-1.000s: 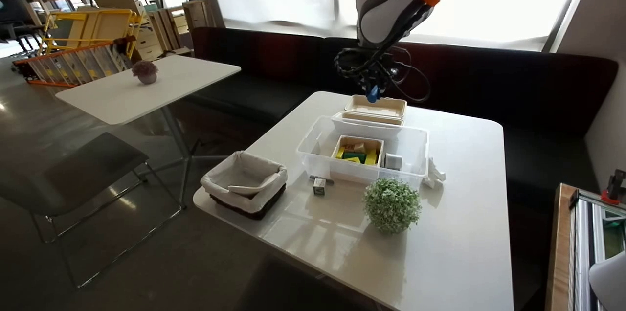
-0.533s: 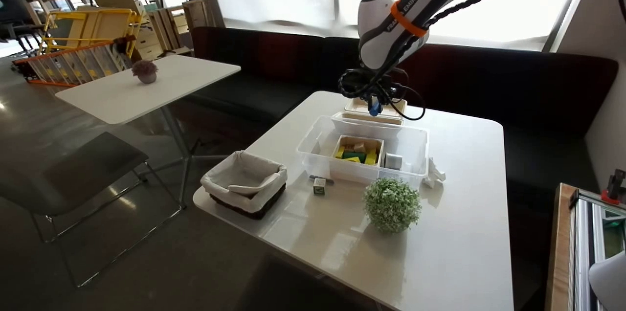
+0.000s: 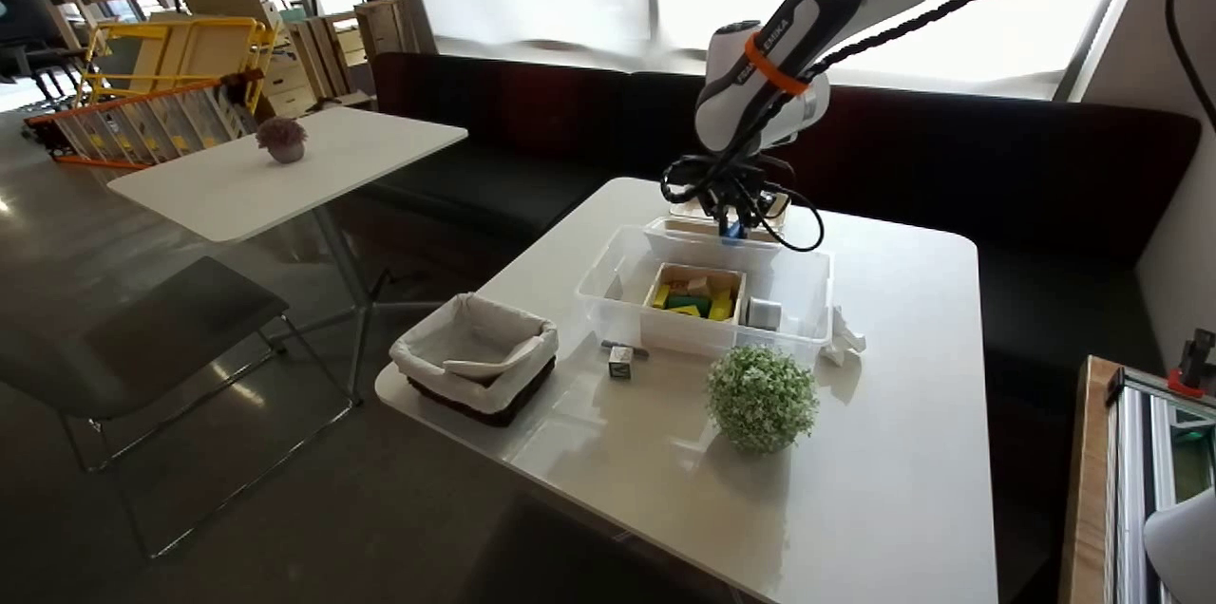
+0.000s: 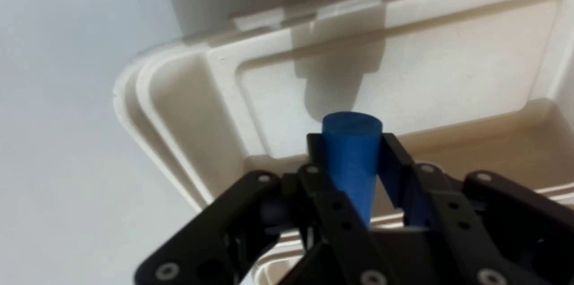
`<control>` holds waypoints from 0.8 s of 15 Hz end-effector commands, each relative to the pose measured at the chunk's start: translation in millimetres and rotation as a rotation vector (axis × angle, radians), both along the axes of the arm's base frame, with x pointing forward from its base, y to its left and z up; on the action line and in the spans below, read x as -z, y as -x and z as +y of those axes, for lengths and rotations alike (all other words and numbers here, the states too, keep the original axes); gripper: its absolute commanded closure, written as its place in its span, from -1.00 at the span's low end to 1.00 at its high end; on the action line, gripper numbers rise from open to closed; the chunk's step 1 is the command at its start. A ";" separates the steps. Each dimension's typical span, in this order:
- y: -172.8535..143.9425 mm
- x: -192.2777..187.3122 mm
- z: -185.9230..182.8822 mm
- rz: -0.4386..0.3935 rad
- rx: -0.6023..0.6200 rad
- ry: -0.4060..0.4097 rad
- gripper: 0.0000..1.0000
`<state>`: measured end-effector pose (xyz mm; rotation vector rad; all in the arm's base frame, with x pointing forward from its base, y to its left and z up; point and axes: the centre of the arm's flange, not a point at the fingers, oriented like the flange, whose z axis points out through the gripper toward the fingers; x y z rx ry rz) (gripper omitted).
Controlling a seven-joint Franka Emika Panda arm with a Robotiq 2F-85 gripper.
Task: Move the blue block to the disposable lunch pack
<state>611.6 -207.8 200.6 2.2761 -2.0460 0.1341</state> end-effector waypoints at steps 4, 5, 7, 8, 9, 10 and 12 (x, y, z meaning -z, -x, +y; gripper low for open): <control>-5.4 -7.7 0.8 -0.016 -0.012 -0.036 -0.28; -5.9 -16.0 2.9 -0.025 -0.016 -0.035 -0.45; -7.2 -38.8 8.5 -0.057 -0.026 -0.019 -0.76; -7.5 -51.9 11.1 -0.075 -0.028 -0.013 -0.89; -7.8 -64.5 13.5 -0.094 -0.031 -0.003 -1.00; -6.5 -79.4 15.7 -0.111 -0.036 0.014 -1.00; -2.3 -102.2 17.4 -0.118 -0.052 0.041 -1.00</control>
